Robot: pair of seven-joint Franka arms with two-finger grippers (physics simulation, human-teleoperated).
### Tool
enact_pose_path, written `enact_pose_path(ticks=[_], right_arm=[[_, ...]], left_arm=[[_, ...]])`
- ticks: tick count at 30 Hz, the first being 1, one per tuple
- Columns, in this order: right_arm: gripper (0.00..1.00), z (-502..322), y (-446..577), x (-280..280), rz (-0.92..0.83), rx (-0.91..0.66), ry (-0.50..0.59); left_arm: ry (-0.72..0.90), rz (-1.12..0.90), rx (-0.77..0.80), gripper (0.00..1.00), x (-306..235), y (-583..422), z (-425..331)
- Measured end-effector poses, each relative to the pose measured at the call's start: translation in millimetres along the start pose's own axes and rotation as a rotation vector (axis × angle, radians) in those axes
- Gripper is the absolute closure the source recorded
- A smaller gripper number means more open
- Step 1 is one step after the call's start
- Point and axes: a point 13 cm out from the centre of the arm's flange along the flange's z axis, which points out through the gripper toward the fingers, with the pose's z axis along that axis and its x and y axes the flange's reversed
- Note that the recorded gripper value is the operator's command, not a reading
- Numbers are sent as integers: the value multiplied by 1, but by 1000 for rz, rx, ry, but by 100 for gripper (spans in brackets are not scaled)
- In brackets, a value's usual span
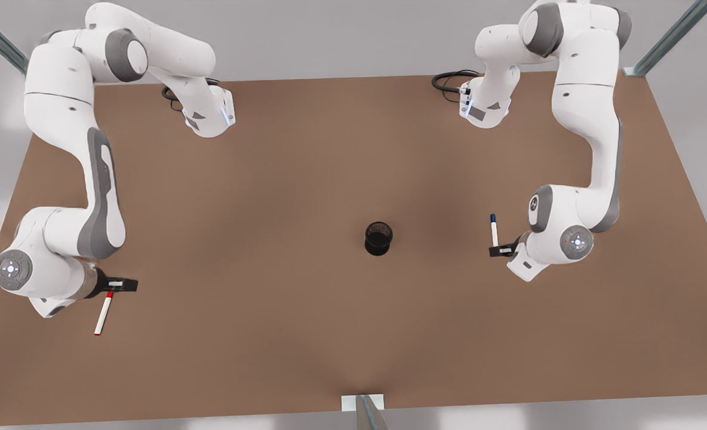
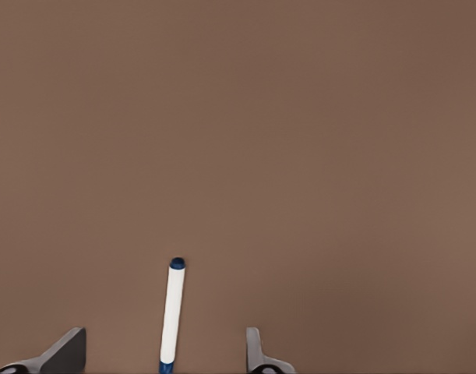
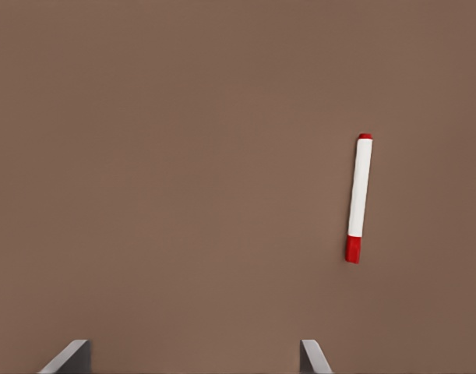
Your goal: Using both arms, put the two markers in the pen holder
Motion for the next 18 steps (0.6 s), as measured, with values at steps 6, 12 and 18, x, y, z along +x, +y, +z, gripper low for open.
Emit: enact_pose_path(ticks=[6,12,18], right_arm=[[0,125,-51,-29,12,1,11],[0,156,-97,-77,24,-32,-105],[4,181,-125,-83,-15,-34,-132]], left_arm=[[-91,36,-22,0,7,7,35],[-180,73,-22,0,11,16,67],[-253,98,-6,3,-4,12,80]])
